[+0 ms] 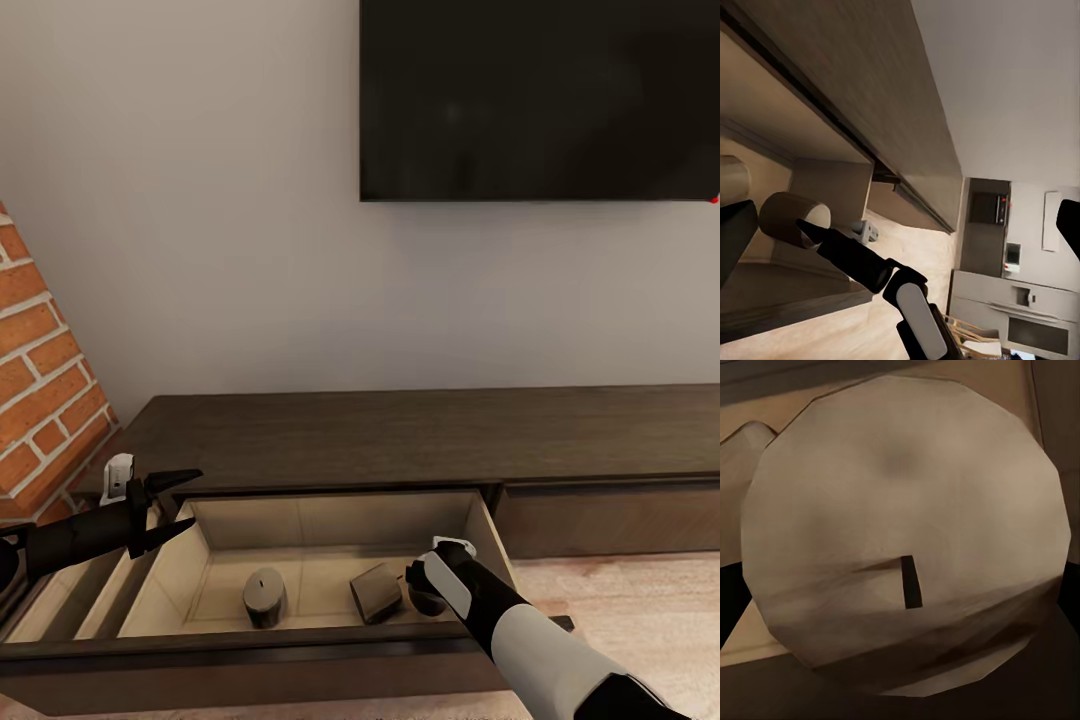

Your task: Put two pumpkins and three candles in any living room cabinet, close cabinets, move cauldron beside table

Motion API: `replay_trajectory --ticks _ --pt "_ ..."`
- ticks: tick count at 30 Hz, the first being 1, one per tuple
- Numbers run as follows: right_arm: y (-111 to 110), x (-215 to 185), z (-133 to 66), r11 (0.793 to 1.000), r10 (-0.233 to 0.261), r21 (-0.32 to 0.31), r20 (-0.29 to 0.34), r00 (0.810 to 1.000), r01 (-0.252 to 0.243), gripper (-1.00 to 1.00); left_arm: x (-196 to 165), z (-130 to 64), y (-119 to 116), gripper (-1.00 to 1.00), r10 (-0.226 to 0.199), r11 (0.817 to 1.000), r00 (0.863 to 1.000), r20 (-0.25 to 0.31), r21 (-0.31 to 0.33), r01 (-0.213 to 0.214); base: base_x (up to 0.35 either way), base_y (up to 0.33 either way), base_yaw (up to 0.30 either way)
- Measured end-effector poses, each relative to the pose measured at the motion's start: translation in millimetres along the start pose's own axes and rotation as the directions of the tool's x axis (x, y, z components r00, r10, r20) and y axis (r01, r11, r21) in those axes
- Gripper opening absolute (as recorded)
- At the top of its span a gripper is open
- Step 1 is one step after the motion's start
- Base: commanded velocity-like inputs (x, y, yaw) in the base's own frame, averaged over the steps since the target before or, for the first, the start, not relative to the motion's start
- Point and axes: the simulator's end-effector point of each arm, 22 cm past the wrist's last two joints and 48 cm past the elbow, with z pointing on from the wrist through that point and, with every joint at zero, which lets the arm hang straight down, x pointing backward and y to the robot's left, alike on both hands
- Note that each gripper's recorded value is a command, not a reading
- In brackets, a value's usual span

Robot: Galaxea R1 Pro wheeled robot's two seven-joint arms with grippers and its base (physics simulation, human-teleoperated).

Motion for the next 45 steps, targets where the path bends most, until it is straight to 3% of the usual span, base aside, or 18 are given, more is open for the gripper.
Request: replay_trajectory --ticks 38,45 --pt "0 1 0.0 1.0 0.002 0.003 -0.002 1.0 -0.002 -1.0 3 -0.1 5 1.0 -0.007 1.0 1.0 -0.005 -0.008 0.007 0.022 0.0 0.0" --pt "-11 23 17.2 1.0 0.006 0.03 -0.048 0.999 -0.005 -1.0 4 4.3 17 1.0 -0.019 1.0 1.0 -0.009 -0.019 0.018 0.0 0.0 0.0"
